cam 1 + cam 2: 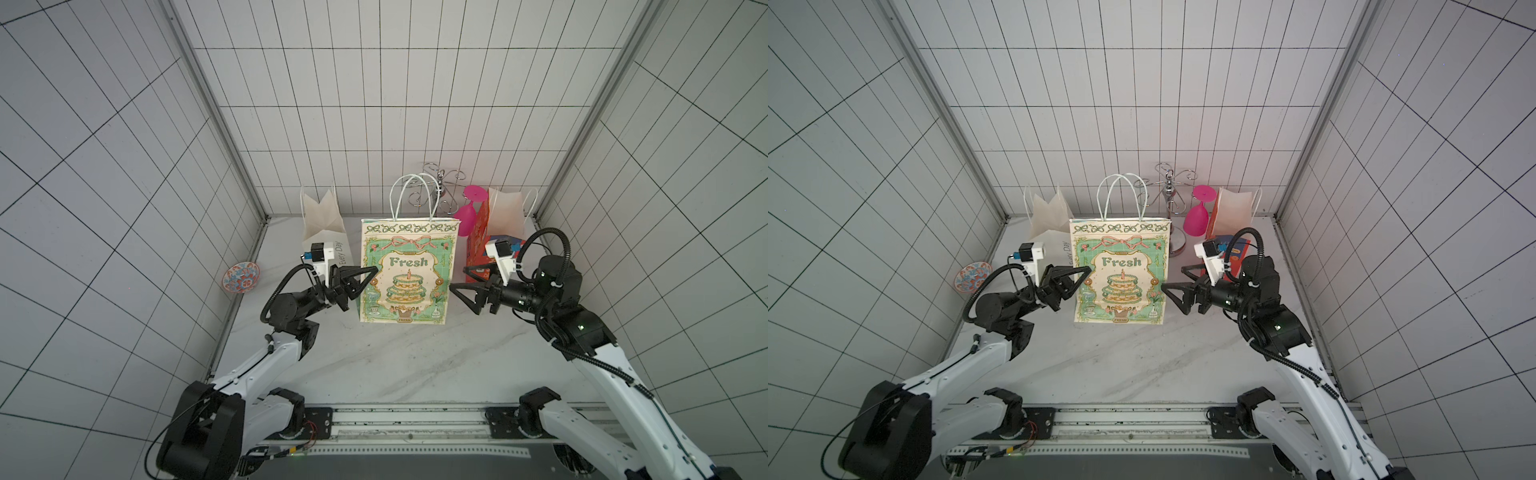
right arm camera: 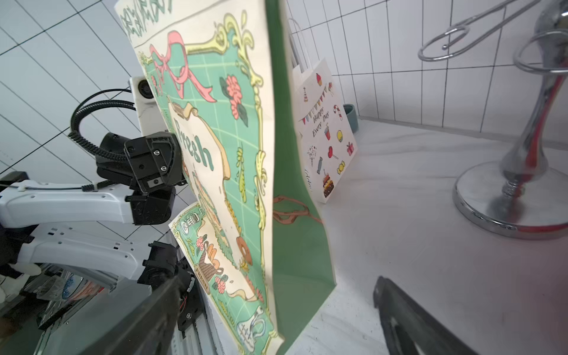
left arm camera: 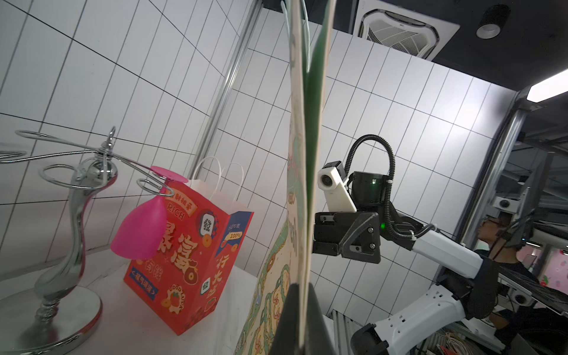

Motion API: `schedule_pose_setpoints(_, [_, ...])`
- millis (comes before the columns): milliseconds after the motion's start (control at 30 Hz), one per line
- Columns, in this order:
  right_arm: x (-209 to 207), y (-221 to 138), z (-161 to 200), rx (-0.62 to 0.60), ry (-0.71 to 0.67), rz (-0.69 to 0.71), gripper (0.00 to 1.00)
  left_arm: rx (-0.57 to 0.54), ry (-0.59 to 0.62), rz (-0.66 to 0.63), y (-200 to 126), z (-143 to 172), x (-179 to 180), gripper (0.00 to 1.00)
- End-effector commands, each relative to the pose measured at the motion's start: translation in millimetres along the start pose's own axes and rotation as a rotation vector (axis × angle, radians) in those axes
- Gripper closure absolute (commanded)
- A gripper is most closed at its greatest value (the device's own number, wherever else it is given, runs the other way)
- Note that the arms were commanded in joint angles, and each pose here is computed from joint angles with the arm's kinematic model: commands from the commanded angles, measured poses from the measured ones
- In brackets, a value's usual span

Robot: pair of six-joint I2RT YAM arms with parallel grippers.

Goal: Put away the paper bag
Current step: Press the paper bag.

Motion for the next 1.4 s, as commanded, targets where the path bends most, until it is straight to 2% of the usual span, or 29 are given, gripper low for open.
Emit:
schedule_pose_setpoints(0, [-2, 7, 8, 0.013, -0.050, -0.096, 0.01, -0.046, -0.032, 0.139, 5, -15, -24, 1.00])
schedule_pose_setpoints(67, [-5, 10, 7, 0.001, -0.040, -0.101, 0.01, -0.043, -0.060, 0.163, 9, -15, -27, 1.00])
schedule_pose_setpoints(167, [5, 11, 6, 0.008, -0.060, -0.206, 0.01, -0.037, -0.065, 0.204, 15, -15, -36, 1.00])
schedule_pose_setpoints(267, [16, 9, 6, 0.009, -0.092, -0.309, 0.09, -0.028, -0.067, 0.221, 18, -14, -41, 1.00])
schedule_pose_setpoints(367, [21, 6, 9, -0.014, -0.118, -0.349, 0.22, -0.029, -0.071, 0.224, 19, -16, -43, 1.00])
schedule_pose_setpoints(533, [25, 5, 10, -0.047, -0.140, -0.399, 0.48, -0.023, -0.072, 0.242, 20, -17, -48, 1.00])
schedule_pose_setpoints(567, [27, 5, 9, -0.048, -0.141, -0.411, 0.55, -0.016, -0.076, 0.243, 21, -17, -48, 1.00])
schedule_pose_setpoints(667, [32, 7, 10, -0.032, -0.160, -0.454, 0.91, -0.006, -0.076, 0.249, 22, -17, -49, 1.00])
schedule_pose_setpoints(700, [33, 9, 10, -0.029, -0.160, -0.456, 0.99, 0.000, -0.076, 0.247, 21, -16, -50, 0.96])
schedule_pose_setpoints(733, [33, 9, 11, -0.026, -0.160, -0.460, 1.00, 0.006, -0.074, 0.239, 21, -16, -49, 0.89])
schedule_pose_setpoints(800, [34, 10, 11, -0.012, -0.158, -0.463, 1.00, 0.032, -0.062, 0.198, 23, -13, -45, 0.62])
schedule_pose_setpoints(867, [34, 10, 13, 0.002, -0.159, -0.457, 1.00, 0.067, -0.012, 0.132, 24, -11, -39, 0.42])
schedule_pose_setpoints(967, [34, 14, 19, 0.044, -0.163, -0.432, 1.00, 0.143, 0.099, -0.013, 23, -8, -31, 0.24])
schedule_pose_setpoints(1033, [35, 17, 23, 0.084, -0.179, -0.418, 1.00, 0.181, 0.146, -0.015, 25, -9, -30, 0.22])
schedule_pose_setpoints(1167, [41, 23, 30, 0.155, -0.195, -0.426, 1.00, 0.241, 0.152, 0.034, 30, -4, -26, 0.22])
schedule_pose_setpoints(1267, [43, 23, 32, 0.161, -0.213, -0.409, 1.00, 0.267, 0.152, 0.077, 30, 0, -26, 0.34])
schedule_pose_setpoints(1367, [44, 19, 32, 0.145, -0.228, -0.389, 1.00, 0.274, 0.156, 0.098, 28, 2, -30, 0.52])
Point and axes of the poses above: each gripper's point midway between its finger pads, its own y axis out along the fingers, its own x axis along the line the jaws close on, z = x × y, the point moved 7 cm from there along -y, back along the fingers, and after that the axes turned 9 degrees about y, right-handed, at the moved point
